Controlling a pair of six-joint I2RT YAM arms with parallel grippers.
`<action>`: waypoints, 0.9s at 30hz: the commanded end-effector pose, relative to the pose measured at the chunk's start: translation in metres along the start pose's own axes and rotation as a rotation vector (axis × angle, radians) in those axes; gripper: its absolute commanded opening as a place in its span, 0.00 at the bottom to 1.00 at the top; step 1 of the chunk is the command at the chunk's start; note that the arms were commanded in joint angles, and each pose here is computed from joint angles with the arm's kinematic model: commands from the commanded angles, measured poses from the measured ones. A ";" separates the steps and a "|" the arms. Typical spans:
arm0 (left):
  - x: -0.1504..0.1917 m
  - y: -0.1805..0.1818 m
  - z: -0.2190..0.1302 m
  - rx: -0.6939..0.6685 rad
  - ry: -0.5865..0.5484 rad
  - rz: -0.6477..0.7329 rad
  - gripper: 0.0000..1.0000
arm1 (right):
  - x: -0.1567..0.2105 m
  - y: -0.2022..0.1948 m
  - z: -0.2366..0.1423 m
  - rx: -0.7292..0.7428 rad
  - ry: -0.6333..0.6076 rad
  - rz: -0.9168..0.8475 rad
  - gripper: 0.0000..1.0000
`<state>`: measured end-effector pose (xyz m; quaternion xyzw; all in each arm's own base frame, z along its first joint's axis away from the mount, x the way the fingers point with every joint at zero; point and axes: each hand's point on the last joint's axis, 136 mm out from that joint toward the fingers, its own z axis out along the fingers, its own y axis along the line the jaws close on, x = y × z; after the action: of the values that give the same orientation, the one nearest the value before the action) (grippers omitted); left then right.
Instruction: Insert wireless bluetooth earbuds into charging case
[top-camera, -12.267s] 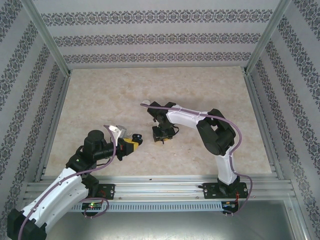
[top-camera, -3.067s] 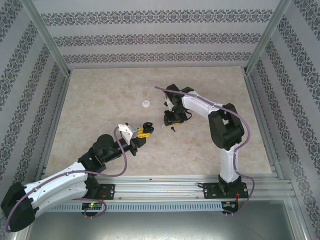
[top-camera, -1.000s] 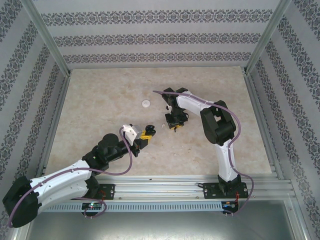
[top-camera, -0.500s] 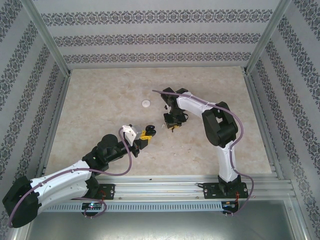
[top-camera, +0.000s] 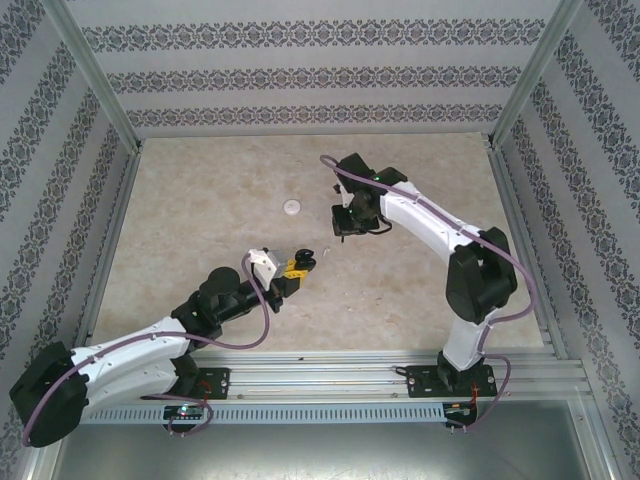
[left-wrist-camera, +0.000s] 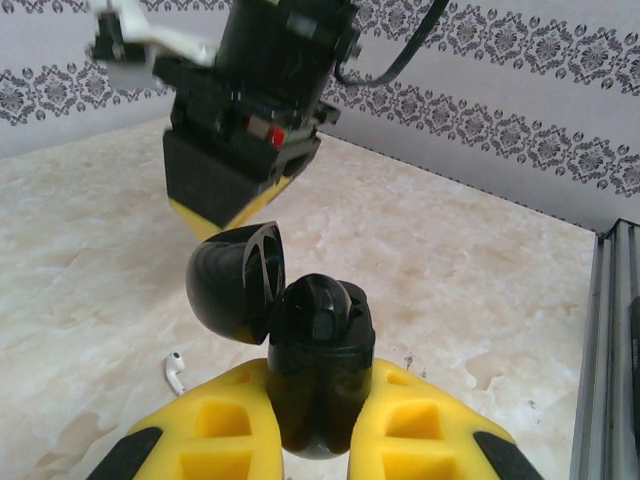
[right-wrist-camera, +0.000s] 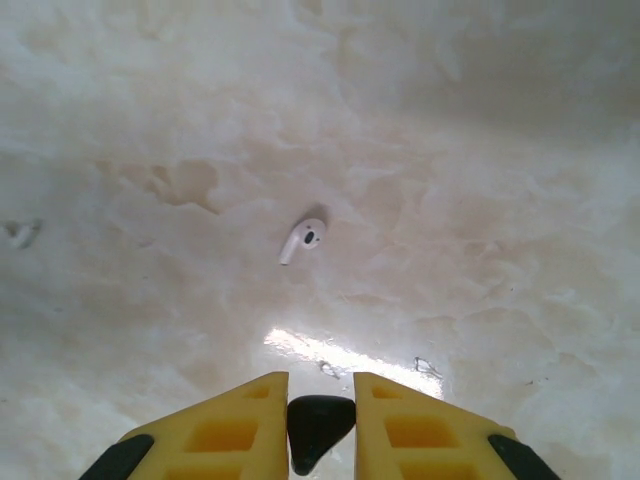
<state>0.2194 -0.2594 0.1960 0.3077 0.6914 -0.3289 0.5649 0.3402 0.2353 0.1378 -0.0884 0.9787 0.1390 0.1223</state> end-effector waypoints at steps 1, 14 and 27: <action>-0.035 -0.012 0.007 0.055 -0.099 0.040 0.00 | 0.000 0.011 -0.027 -0.036 -0.059 0.000 0.19; -0.041 -0.011 0.032 0.068 -0.112 -0.002 0.00 | 0.004 0.025 -0.093 -0.110 -0.210 -0.028 0.19; -0.052 -0.010 0.032 0.056 -0.136 0.030 0.00 | 0.002 0.042 -0.137 -0.207 -0.293 -0.040 0.17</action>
<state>0.2407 -0.2880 0.2108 0.3115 0.6748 -0.3449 0.5734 0.3070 0.2292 0.2540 -0.0951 0.9393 0.2218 0.2437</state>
